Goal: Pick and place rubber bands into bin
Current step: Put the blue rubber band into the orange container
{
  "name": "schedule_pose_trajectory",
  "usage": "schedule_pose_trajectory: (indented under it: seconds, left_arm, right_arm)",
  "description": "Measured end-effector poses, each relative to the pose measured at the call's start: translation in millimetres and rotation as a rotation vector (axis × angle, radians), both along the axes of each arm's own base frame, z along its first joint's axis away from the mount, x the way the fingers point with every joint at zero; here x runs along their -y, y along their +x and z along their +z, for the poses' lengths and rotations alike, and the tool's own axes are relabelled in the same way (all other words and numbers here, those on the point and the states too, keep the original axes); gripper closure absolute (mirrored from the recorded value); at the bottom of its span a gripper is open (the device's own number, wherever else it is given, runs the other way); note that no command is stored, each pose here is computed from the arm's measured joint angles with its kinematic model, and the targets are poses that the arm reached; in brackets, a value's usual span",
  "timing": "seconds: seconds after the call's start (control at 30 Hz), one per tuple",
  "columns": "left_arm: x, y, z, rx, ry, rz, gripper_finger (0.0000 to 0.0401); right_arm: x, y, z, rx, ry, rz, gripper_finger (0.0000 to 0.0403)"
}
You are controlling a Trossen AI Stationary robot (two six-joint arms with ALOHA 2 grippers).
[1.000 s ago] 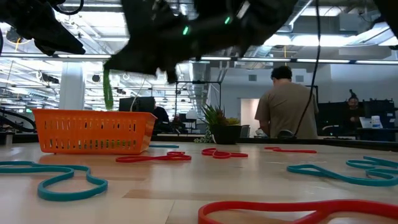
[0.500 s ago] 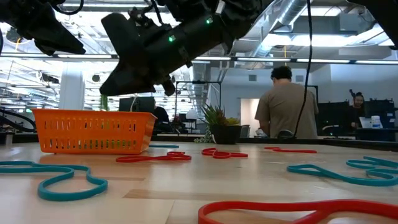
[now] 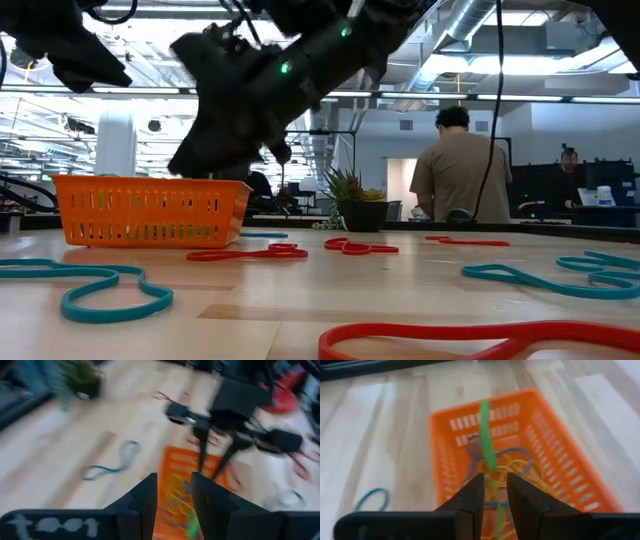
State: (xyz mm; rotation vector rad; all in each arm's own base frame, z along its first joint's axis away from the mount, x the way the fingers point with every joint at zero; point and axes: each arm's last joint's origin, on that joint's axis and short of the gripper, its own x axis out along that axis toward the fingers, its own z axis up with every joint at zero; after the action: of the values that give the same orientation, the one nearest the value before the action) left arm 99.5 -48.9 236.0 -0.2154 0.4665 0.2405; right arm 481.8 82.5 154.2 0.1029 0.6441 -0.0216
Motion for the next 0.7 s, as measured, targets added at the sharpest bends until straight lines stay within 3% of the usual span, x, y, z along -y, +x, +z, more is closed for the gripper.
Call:
schedule_pose_trajectory:
  seconds: [0.13,0.23,0.3,0.4,0.7]
  left_arm:
    - [10,13,-2,-0.019,0.046,-0.058,0.0295]
    - [13,22,-6,-0.014,0.13,0.035,0.0295]
    - [11,26,-9,-0.005,0.13,0.136,0.0295]
    - [0,32,-12,-0.05,0.085,0.237,0.0303]
    - [-43,55,-14,-0.202,0.154,0.246,0.0328]
  right_arm:
    - [-7,-7,26,0.03,0.021,0.036,0.0326]
    - [-8,-15,45,0.017,0.023,0.037,0.0326]
    - [-10,-23,61,0.01,0.037,0.027,0.0326]
    - [-12,-37,87,0.006,0.062,0.019,0.0326]
    - [-24,-76,149,0.056,0.114,0.046,0.0326]
